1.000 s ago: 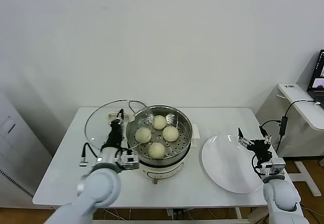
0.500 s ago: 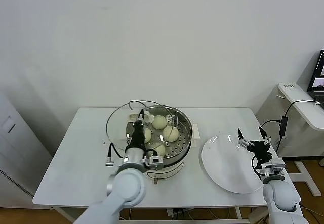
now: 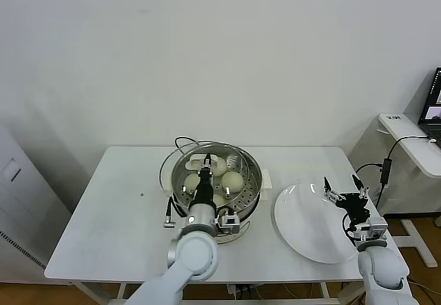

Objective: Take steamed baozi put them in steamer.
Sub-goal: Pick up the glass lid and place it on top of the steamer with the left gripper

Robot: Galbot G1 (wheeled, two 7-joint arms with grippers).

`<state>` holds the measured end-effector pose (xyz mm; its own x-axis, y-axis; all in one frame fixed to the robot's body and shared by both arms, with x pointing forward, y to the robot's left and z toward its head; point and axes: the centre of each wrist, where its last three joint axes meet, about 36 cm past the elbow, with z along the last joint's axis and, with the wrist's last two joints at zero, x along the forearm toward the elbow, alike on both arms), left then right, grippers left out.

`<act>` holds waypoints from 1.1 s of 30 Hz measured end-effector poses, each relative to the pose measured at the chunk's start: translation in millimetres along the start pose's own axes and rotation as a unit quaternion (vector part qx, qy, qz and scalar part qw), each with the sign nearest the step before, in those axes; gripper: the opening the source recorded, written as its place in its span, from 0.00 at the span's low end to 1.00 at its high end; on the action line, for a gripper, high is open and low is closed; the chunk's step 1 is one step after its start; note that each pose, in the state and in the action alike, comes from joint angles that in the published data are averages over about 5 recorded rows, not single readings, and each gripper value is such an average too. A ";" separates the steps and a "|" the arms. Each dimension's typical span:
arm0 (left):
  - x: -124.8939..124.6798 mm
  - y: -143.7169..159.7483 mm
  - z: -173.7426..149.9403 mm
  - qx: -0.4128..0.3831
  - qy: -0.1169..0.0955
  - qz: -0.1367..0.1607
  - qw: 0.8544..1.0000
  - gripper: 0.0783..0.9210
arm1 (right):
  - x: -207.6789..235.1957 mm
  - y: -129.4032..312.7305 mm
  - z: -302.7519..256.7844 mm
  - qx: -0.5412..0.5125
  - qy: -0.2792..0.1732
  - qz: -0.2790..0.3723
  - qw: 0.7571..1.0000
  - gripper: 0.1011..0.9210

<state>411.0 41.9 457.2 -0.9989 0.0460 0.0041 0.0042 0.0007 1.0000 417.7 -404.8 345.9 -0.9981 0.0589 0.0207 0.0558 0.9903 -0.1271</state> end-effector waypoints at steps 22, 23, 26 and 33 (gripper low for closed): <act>-3.6 -11.6 -25.6 -0.002 -0.007 -0.001 1.000 0.03 | 2.2 -3.1 6.0 -0.001 0.005 0.001 1.000 0.88; -4.0 -12.0 -26.2 -0.002 -0.007 -0.001 1.000 0.03 | 2.2 -3.2 6.2 -0.002 0.005 0.002 1.000 0.88; -5.4 -13.1 -27.7 -0.002 -0.007 -0.002 1.000 0.03 | 2.6 -3.4 7.1 -0.002 0.006 0.002 1.000 0.88; -6.8 -17.4 -29.9 -0.004 -0.006 0.002 1.000 0.03 | 4.0 -5.9 7.9 -0.002 0.006 0.005 1.000 0.88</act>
<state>416.4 11.7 439.8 -0.9982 0.0585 0.0087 0.0082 -0.0082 0.9999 413.2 -411.4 338.8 -0.9970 0.0701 0.0322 0.0656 0.9902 -0.1231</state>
